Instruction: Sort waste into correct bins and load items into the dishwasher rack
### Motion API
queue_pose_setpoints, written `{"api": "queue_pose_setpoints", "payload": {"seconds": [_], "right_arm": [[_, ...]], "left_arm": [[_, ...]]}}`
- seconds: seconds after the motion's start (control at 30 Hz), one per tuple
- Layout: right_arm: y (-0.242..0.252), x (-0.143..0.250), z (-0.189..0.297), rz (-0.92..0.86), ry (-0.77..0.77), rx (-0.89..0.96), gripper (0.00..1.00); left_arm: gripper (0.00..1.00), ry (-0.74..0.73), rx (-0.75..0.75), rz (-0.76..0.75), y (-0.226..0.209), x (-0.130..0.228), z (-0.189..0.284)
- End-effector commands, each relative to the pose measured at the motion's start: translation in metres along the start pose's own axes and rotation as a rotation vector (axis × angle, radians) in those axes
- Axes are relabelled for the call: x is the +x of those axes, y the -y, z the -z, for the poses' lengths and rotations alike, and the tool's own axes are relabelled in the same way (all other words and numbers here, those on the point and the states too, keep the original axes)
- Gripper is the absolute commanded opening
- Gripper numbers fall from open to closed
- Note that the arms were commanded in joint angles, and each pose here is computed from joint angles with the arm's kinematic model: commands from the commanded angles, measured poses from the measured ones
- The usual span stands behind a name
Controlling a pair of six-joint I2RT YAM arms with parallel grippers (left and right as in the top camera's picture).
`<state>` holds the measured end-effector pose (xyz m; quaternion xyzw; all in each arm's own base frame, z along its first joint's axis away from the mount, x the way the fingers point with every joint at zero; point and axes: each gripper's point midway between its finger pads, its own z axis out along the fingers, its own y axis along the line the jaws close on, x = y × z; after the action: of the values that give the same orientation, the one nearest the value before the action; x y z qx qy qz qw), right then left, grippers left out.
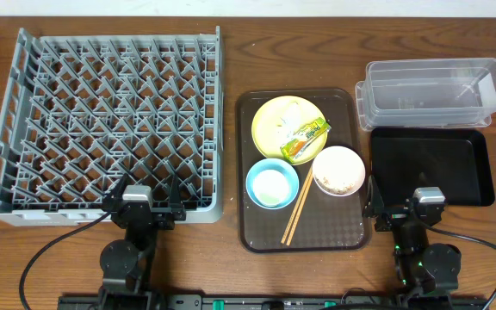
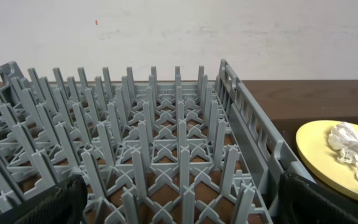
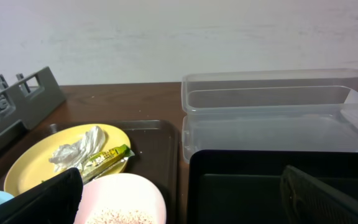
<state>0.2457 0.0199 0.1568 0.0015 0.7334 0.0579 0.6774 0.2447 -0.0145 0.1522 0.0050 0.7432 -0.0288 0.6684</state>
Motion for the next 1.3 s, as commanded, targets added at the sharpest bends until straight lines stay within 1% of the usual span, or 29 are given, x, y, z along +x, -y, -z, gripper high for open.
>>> {"api": "queue_pose_setpoints", "payload": {"seconds": [0.0, 0.67, 0.93, 1.07, 1.27], "right_arm": [[0.0, 0.0, 0.0, 0.005, 0.001, -0.003, 0.99], [0.0, 0.0, 0.0, 0.006, 0.001, -0.002, 0.99], [-0.005, -0.001, 0.0, -0.007, 0.006, -0.03, 0.99], [-0.001, -0.002, 0.0, -0.006, 0.007, -0.011, 0.99], [-0.003, -0.017, 0.003, -0.049, 0.04, -0.015, 0.99]], "left_arm": [[1.0, -0.058, -0.007, -0.016, -0.001, 0.017, -0.001], [1.0, -0.058, -0.008, -0.017, -0.001, 0.017, -0.001], [1.0, -0.059, -0.007, -0.016, -0.001, 0.018, -0.001], [1.0, -0.065, -0.008, -0.016, -0.001, 0.019, -0.001], [1.0, -0.079, -0.008, -0.017, -0.001, 0.006, 0.001]]}}
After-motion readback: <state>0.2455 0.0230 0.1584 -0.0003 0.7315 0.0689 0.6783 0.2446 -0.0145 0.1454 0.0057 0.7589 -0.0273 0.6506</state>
